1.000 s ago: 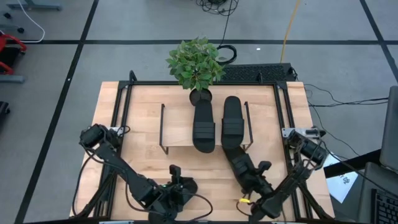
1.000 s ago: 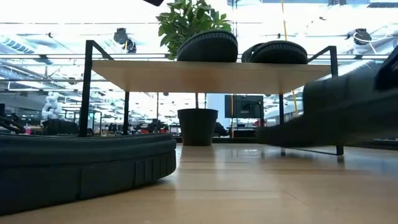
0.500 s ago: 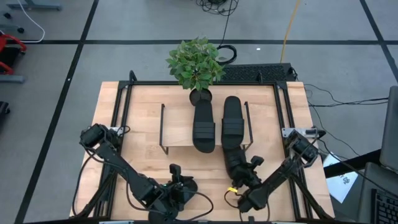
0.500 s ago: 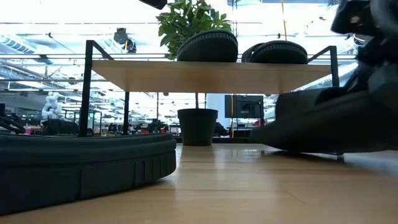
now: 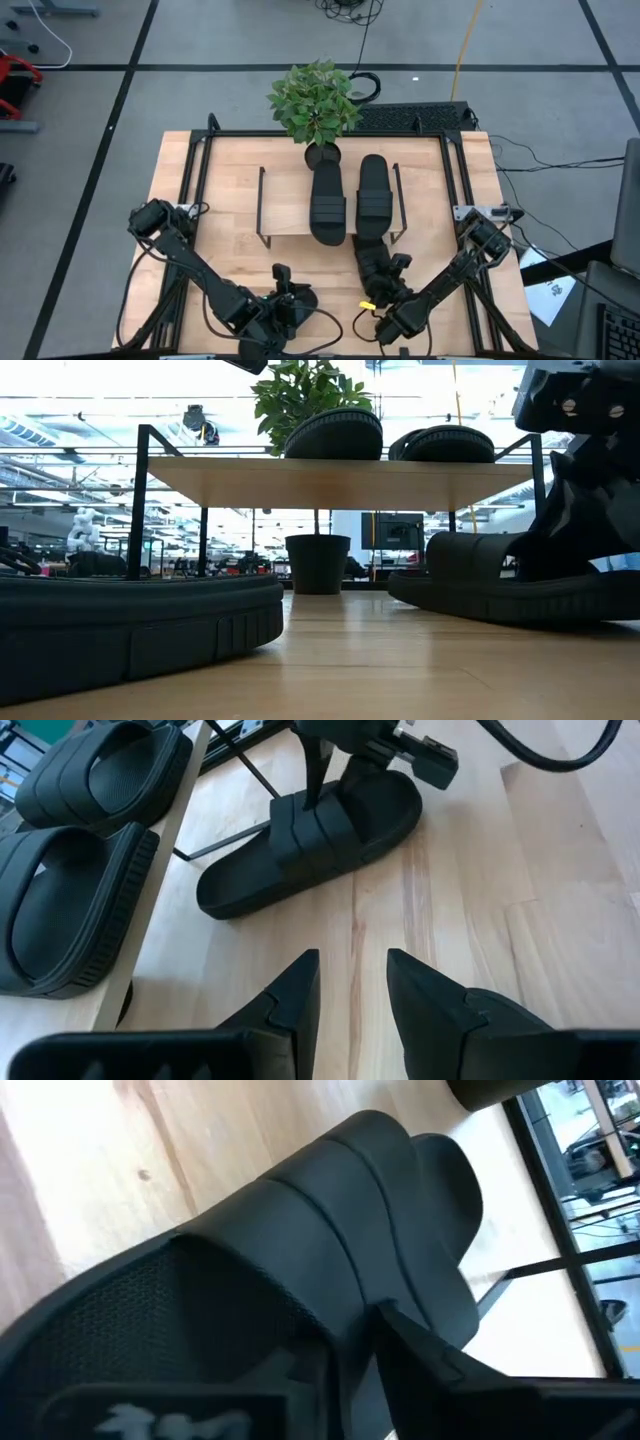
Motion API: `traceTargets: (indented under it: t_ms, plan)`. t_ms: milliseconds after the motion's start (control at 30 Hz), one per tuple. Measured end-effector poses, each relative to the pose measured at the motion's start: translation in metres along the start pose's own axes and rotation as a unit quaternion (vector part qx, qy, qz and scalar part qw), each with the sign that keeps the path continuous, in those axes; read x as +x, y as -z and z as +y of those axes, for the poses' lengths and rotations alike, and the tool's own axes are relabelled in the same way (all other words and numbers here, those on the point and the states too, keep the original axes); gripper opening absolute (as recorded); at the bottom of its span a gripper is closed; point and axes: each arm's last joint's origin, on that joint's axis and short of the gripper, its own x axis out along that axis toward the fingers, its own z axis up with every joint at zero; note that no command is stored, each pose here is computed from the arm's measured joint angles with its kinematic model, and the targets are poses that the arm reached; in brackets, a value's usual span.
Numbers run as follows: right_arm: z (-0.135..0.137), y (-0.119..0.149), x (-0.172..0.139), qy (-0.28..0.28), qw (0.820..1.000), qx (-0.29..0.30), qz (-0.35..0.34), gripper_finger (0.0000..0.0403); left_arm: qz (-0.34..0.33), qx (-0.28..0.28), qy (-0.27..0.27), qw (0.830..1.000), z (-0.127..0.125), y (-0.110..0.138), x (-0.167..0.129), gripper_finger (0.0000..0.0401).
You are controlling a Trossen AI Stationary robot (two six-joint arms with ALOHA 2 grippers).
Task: Pick and place slides into the shelf
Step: Put the black slide under the shelf
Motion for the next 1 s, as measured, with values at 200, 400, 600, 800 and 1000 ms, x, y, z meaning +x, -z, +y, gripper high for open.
traceTargets:
  t_ms: [200,400,600,800,1000]
  plan:
    - [-0.002,-0.001,-0.006,-0.017,1.0,0.013,-0.002,0.0132,0.0,-0.002,0.001,1.0,0.0,0.0,0.0,0.0118]
    - [-0.014,-0.004,-0.029,-0.052,0.998,0.038,-0.02,0.0176,0.0,-0.001,0.001,1.0,0.0,0.0,0.0,0.0118]
    - [-0.031,-0.001,-0.057,-0.082,0.995,0.038,-0.043,0.0165,0.0,-0.001,0.001,1.0,0.0,0.0,0.0,0.0118]
    - [-0.04,0.017,-0.078,-0.09,0.995,-0.012,-0.043,0.0087,0.001,0.0,0.002,1.0,0.0,0.0,0.0,0.0118]
    - [-0.039,0.034,-0.08,-0.09,0.994,-0.047,-0.03,0.0011,0.001,0.012,0.002,1.0,0.0,0.0,0.0,0.0118]
